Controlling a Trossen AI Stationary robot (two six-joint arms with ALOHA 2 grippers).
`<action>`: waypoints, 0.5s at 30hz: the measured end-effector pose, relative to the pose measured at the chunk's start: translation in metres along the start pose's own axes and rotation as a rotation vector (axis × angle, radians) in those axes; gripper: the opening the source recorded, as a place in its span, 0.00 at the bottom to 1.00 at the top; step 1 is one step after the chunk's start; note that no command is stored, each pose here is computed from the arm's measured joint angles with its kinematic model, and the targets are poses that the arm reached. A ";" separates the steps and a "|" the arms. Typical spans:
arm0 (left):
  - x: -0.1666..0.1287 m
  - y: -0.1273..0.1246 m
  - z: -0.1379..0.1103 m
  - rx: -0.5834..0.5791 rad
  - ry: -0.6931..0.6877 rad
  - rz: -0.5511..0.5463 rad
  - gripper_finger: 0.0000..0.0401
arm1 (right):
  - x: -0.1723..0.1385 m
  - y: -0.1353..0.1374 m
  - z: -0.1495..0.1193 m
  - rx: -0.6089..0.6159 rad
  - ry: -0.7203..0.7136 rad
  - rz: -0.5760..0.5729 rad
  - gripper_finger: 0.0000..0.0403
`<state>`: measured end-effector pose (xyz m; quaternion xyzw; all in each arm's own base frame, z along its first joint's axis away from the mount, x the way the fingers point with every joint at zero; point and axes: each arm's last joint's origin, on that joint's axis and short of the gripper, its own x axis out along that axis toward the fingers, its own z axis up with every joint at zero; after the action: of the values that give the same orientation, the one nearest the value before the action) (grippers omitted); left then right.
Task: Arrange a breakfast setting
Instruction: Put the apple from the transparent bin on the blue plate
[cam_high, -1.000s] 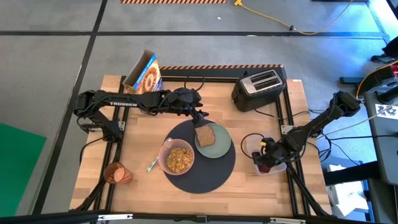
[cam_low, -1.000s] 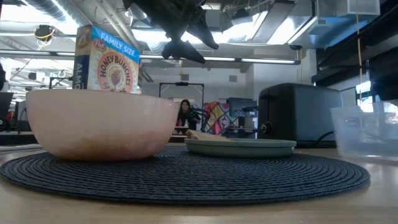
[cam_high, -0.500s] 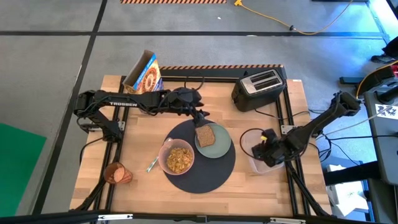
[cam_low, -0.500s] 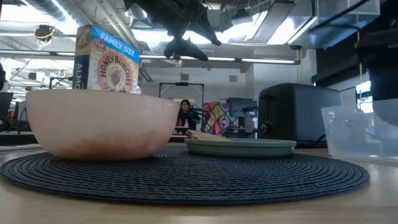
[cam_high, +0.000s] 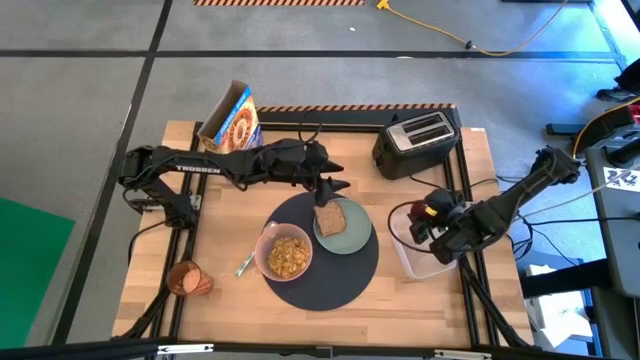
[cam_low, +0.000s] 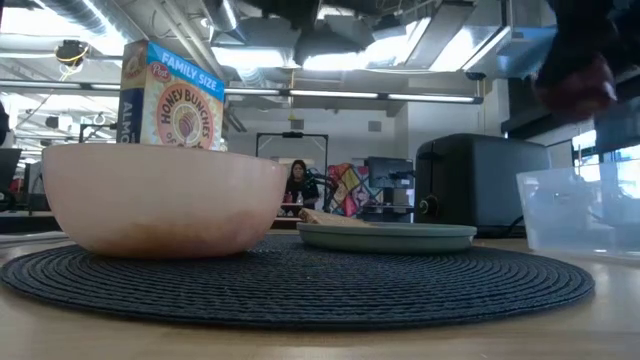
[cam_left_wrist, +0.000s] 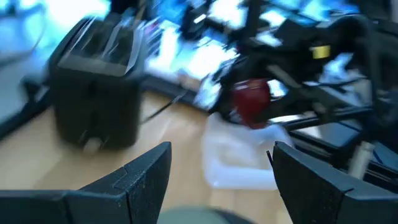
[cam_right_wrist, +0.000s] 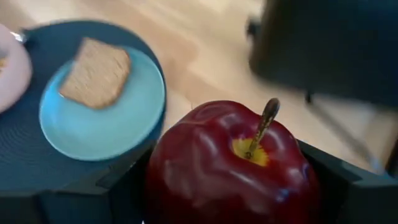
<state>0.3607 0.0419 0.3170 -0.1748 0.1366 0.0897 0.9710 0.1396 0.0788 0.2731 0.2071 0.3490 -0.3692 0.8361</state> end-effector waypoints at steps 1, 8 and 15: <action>0.000 -0.004 0.002 0.038 -0.023 -0.035 0.66 | -0.002 0.001 0.003 -0.041 -0.032 0.007 0.74; -0.003 -0.028 0.012 0.203 -0.189 -0.143 0.66 | -0.011 0.005 0.023 -0.342 -0.146 -0.011 0.74; -0.005 -0.032 0.016 0.251 -0.244 -0.156 0.64 | -0.008 0.019 0.041 -0.555 -0.254 0.003 0.74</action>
<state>0.3670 0.0178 0.3430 -0.0503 0.0137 0.0169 0.9985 0.1675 0.0698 0.3082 -0.0763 0.3290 -0.2815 0.8982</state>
